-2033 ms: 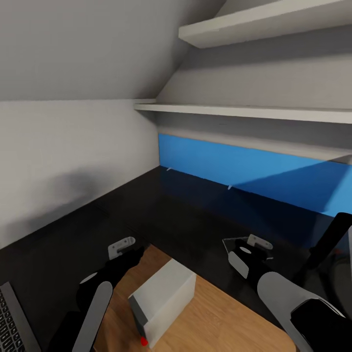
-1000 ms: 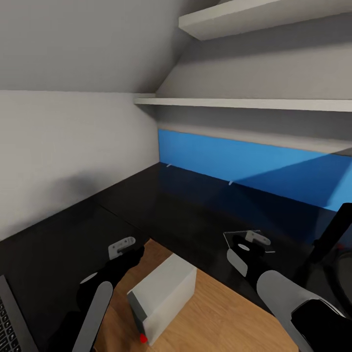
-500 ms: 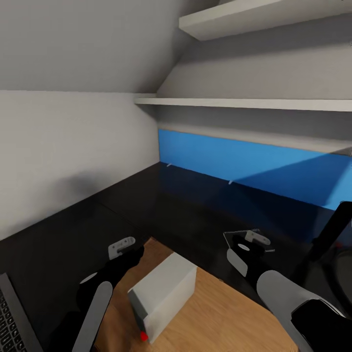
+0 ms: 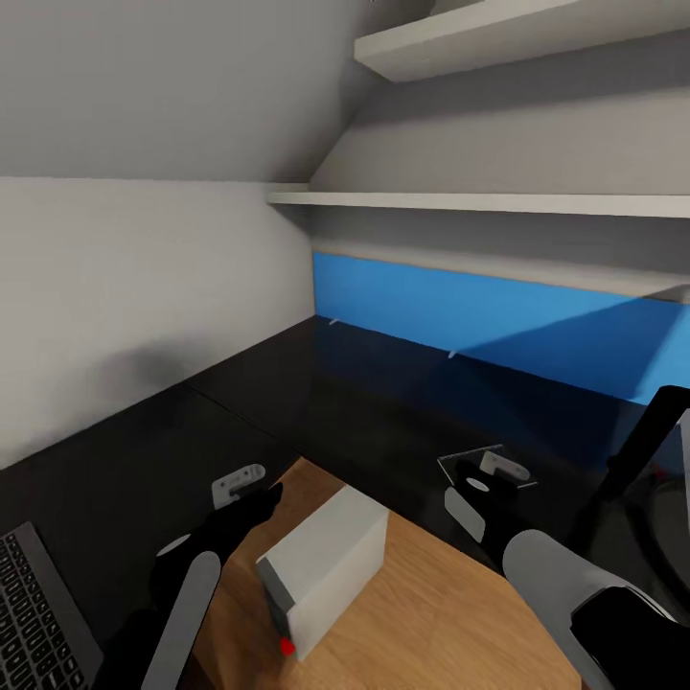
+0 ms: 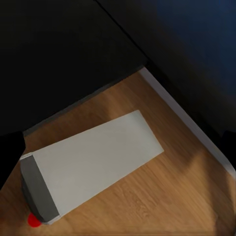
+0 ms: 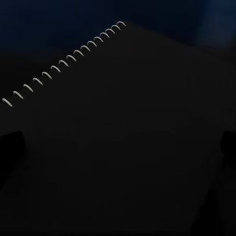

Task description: In the bedroom, organize the workspace by keeping the computer under the desk, ensuring the monitor is on the desk, placing the keyboard on the desk next to the monitor, placing the mouse on the desk next to the keyboard, moving the folder from the swivel chair onto the desk next to the mouse, stacking the notebook on top of the folder with the pen on top of the notebook, and positioning the swivel chair next to the desk.

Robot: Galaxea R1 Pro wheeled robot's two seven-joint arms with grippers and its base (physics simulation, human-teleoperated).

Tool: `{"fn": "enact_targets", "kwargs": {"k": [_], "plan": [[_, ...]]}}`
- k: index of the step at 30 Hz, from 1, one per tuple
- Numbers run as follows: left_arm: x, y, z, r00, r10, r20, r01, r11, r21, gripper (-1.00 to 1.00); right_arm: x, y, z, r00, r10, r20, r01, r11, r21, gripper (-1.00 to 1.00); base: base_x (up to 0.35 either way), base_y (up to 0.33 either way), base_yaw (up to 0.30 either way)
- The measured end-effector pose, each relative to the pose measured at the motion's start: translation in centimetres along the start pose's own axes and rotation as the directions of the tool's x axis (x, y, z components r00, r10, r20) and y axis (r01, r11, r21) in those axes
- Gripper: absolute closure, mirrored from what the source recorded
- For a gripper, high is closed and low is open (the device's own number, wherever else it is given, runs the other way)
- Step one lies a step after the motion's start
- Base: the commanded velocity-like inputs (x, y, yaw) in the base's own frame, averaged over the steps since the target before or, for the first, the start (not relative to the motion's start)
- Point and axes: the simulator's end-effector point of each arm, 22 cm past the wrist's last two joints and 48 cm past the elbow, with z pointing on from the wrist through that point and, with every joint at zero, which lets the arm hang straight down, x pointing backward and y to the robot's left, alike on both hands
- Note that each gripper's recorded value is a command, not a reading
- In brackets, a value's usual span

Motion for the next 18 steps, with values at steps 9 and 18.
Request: {"fn": "enact_targets", "kwargs": {"k": [9,18], "plan": [[0.01,-0.01,0.02,1.0,0.0,0.0,0.0,1.0,0.0,-1.0,-0.1,-0.2,0.15,1.0,-0.008,0.002,0.008,1.0,0.008,-1.0,-0.083,0.07,0.0],[0.06,0.0,0.03,1.0,0.0,-0.001,0.0,1.0,0.0,-1.0,0.02,0.05,-0.02,1.0,-0.001,0.0,0.001,1.0,-0.001,-1.0,-0.045,0.019,0.0]]}}
